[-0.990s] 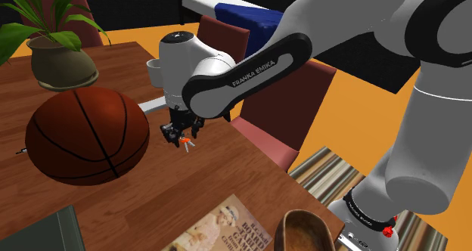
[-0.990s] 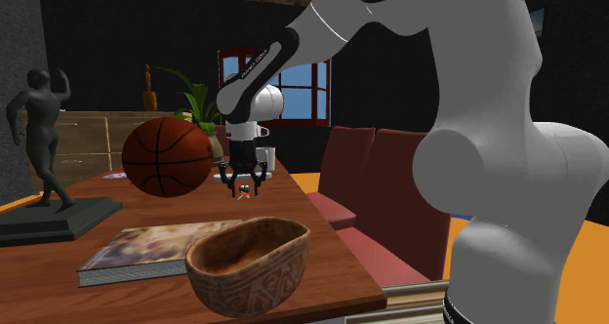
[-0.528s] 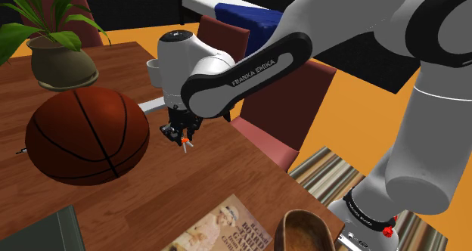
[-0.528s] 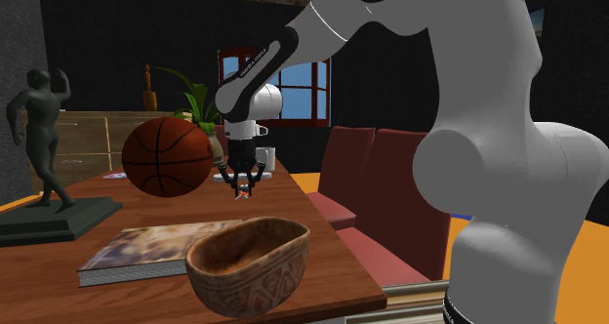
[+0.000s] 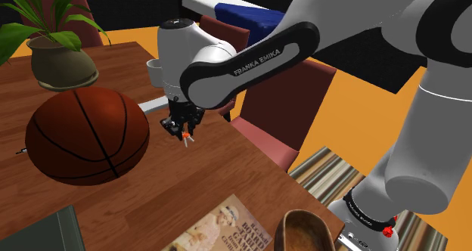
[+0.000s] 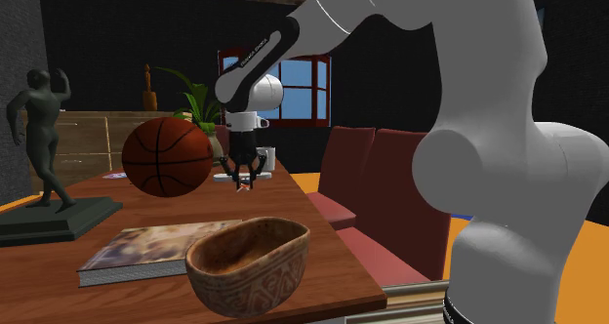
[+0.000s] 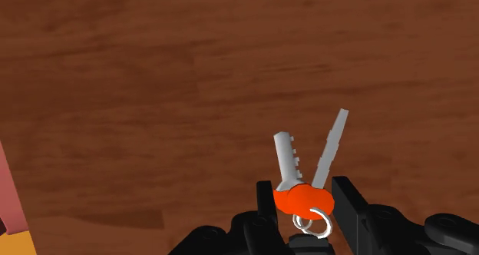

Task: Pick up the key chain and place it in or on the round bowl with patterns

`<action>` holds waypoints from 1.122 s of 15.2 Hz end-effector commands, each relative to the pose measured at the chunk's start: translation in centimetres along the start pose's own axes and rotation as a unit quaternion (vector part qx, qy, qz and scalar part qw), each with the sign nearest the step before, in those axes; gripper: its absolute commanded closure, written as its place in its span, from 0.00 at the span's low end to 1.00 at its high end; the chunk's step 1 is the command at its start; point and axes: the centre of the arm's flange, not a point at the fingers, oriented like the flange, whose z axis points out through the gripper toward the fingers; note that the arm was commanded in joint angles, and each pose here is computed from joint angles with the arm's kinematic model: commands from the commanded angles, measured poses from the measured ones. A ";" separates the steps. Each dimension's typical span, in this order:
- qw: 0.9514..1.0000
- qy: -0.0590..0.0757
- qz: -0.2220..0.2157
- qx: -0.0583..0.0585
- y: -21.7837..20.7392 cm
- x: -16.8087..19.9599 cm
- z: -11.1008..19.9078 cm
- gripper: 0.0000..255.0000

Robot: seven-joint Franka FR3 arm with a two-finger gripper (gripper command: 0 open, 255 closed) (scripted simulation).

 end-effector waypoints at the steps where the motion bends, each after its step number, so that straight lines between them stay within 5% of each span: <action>1: 1.000 0.000 0.000 0.000 0.0 0.0 -1.0 1.00; 17: 1.000 0.000 0.000 0.000 0.1 0.4 -9.5 1.00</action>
